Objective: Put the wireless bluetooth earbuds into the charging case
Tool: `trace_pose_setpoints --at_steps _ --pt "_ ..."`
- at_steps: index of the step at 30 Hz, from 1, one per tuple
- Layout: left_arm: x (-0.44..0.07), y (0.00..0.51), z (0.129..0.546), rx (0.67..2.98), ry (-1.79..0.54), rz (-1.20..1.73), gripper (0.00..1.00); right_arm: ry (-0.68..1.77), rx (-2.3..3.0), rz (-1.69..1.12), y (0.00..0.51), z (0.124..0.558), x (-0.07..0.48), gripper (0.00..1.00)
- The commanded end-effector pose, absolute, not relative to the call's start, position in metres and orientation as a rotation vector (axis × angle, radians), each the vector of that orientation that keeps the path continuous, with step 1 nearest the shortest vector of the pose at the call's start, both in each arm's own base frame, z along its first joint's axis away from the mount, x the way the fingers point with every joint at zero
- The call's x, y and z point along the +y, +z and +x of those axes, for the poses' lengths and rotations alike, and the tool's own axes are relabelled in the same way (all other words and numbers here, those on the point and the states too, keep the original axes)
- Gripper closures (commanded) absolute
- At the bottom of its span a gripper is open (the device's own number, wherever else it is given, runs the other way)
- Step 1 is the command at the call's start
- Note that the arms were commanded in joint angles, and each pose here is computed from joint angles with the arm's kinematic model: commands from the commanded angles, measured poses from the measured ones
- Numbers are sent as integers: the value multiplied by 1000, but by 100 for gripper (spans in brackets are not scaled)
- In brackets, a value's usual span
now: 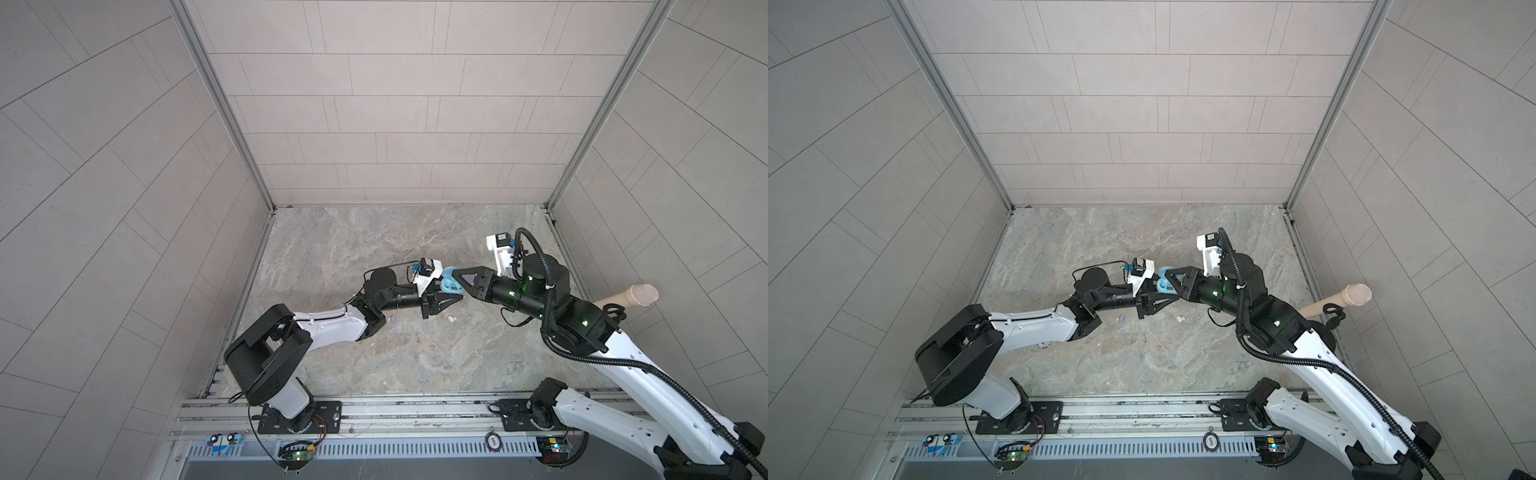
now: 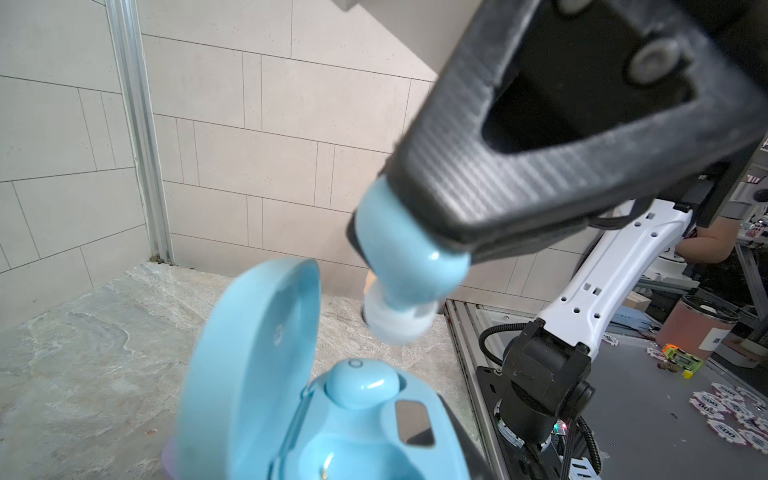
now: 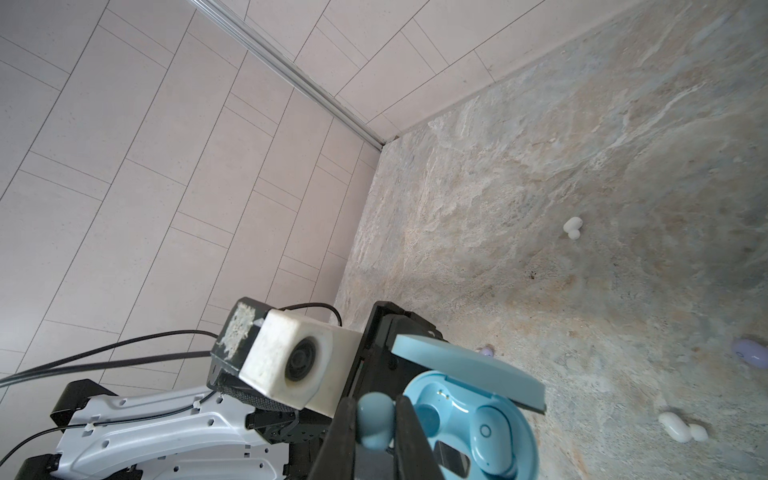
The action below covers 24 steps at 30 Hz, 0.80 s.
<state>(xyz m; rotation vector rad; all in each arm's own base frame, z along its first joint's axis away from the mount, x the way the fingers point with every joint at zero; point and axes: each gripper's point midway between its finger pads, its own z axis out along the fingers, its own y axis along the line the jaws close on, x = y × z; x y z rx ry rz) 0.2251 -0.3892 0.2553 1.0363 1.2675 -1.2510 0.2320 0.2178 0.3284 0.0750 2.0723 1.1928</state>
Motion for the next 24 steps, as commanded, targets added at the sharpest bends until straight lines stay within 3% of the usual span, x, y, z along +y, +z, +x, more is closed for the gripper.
trace_pose_setpoints --at_steps 1,18,24 --pt "-391 282 223 1166 -1234 1031 100 1229 2067 85 326 231 222 84" --pt "-391 294 216 1131 -1220 1044 100 1260 2113 102 308 226 229 83" --pt "-389 297 216 1125 -1210 1041 100 1245 2136 109 302 225 228 71"
